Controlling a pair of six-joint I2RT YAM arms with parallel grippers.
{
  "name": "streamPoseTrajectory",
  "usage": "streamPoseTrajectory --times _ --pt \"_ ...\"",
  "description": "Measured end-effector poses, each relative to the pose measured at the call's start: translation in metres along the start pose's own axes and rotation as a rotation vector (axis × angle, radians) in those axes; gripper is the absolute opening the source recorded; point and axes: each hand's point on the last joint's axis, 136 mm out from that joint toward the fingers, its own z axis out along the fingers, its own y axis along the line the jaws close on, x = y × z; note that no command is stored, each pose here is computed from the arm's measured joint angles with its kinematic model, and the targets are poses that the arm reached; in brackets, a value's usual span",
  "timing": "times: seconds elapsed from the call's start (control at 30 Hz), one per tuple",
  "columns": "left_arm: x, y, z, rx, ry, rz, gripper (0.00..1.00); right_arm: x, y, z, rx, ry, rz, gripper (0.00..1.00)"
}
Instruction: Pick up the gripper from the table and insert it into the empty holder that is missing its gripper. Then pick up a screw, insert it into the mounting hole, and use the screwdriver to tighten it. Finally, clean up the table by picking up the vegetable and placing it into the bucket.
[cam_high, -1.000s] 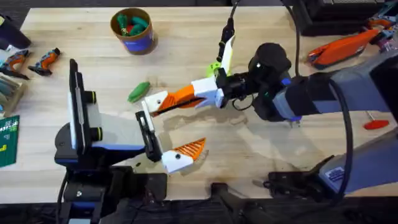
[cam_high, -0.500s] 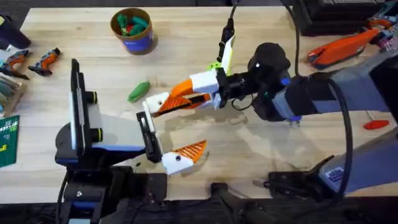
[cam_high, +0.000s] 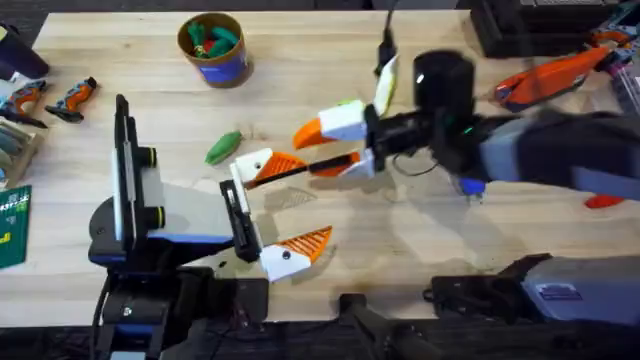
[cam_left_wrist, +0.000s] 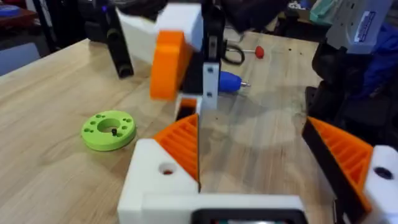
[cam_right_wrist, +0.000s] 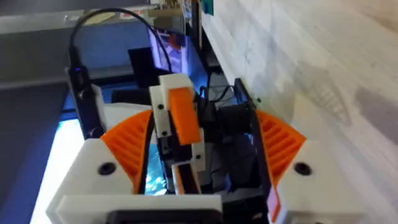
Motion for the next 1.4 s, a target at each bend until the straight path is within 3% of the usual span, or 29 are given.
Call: streamPoseTrajectory --times 0.3,0.43,0.63,0.77,0.93,1.03,1.2,1.4 --pt "0.000 0.000 0.000 0.000 0.000 -0.001 0.985 -0.023 0.044 -0.063 0.169 -0.135 -0.130 0.833" --pt "0.000 0.000 0.000 0.000 0.000 -0.001 0.986 -0.024 0.047 -0.085 0.364 -0.151 -0.151 0.833" --pt "0.000 0.000 0.000 0.001 0.000 -0.001 0.986 -0.044 0.061 -0.118 0.672 -0.187 -0.350 0.833" --pt "0.000 0.000 0.000 0.001 0.000 -0.001 0.986 -0.051 0.052 -0.133 0.877 -0.126 -0.393 0.829" --pt "0.000 -0.001 0.000 0.003 0.000 -0.001 0.986 -0.079 0.030 -0.137 1.111 -0.033 -0.438 0.828" --pt "0.000 -0.001 0.000 0.003 0.000 -0.001 0.986 -0.093 0.016 -0.130 1.195 0.013 -0.474 0.954" --pt "0.000 -0.001 0.000 0.003 0.000 -0.002 0.986 -0.095 -0.004 -0.113 1.255 0.117 -0.537 0.990" --pt "0.000 -0.001 0.000 0.003 0.000 -0.001 0.986 -0.099 -0.008 -0.101 1.267 0.143 -0.581 0.991"
